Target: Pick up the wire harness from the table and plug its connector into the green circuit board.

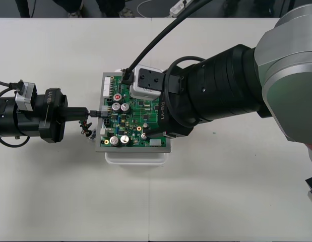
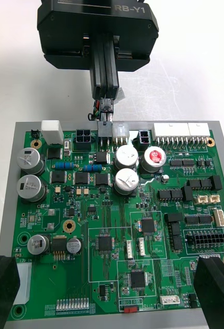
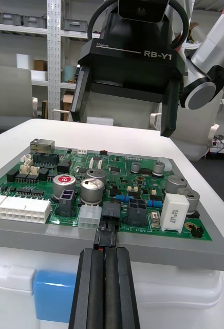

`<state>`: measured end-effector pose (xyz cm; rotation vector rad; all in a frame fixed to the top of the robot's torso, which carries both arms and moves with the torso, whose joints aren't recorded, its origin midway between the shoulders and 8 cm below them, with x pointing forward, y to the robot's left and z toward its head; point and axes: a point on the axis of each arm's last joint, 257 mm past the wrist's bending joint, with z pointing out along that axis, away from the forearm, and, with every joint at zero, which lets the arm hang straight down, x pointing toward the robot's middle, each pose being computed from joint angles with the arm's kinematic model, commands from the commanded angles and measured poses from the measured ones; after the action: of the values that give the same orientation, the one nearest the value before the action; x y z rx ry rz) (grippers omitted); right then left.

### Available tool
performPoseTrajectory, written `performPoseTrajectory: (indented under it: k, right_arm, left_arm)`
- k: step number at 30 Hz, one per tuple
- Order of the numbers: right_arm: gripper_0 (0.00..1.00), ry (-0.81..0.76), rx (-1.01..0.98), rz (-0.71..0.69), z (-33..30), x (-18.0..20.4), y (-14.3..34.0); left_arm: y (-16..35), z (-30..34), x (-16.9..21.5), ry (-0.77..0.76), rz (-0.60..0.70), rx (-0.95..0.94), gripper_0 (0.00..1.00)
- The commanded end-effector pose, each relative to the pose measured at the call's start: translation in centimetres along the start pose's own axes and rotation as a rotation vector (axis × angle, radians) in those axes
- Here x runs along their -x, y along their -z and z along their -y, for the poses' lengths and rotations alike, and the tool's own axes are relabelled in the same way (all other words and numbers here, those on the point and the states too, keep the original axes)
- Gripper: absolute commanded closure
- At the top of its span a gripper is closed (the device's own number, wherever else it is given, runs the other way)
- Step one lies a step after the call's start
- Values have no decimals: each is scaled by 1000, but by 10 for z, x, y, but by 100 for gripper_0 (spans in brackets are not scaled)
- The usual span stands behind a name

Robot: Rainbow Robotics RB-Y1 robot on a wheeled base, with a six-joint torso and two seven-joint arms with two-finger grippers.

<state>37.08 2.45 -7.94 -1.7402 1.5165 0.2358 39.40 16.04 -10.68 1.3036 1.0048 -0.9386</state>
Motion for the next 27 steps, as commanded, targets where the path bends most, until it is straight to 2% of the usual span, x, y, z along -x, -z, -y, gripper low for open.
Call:
performPoseTrajectory:
  k: [1,27]
  right_arm:
    - [1,45,-25,35,10,17,10]
    - [1,45,-23,37,10,17,11]
  left_arm:
    - [-4,3,16,-2,18,-52,100]
    - [42,-5,11,9,-28,25,100]
